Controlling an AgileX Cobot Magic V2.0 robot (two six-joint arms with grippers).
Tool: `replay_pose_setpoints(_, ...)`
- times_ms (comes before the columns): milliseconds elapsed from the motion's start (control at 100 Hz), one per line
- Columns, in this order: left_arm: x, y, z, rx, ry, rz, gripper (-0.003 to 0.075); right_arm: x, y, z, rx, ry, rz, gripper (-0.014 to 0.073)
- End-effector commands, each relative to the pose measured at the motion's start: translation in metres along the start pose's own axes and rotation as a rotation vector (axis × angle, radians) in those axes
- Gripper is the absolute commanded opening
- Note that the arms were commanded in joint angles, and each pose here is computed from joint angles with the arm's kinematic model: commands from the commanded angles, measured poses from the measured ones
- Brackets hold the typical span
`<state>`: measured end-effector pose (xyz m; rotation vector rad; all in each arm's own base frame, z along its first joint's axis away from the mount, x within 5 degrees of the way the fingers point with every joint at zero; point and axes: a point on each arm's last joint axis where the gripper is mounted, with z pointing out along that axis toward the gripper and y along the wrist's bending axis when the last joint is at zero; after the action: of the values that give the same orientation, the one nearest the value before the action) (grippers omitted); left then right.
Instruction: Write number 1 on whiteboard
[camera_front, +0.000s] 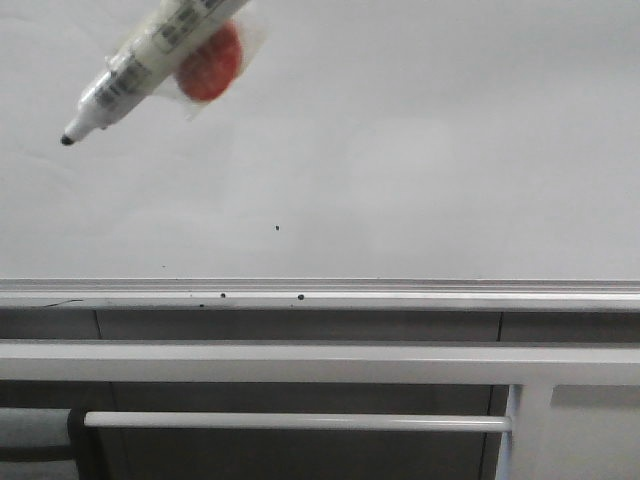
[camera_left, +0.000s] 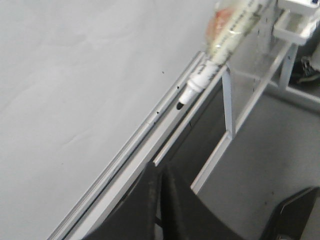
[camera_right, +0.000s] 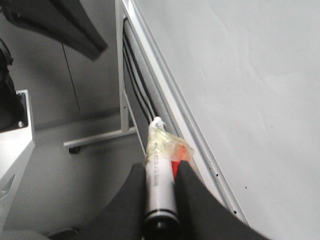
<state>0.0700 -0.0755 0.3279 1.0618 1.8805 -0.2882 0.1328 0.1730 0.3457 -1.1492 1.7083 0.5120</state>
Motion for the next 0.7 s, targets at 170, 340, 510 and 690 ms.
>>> replay_pose_setpoints(170,0.003,0.007,-0.033,-0.027,-0.229,-0.136,-0.002,0.021,0.001,-0.036,0.133,-0.228,0.038,-0.0062)
replay_pose_setpoints(340,0.021,0.004,-0.029,-0.018,-0.308,-0.248,-0.002,0.052,0.008,-0.048,0.172,-0.294,0.091,-0.0059)
replay_pose_setpoints(510,0.033,-0.002,-0.016,0.006,-0.365,-0.313,-0.002,0.08,0.011,-0.05,0.206,-0.331,0.2,-0.0059)
replay_pose_setpoints(690,0.042,-0.008,-0.003,0.042,-0.413,-0.386,-0.002,0.102,0.01,-0.045,0.256,-0.333,0.235,-0.0058)
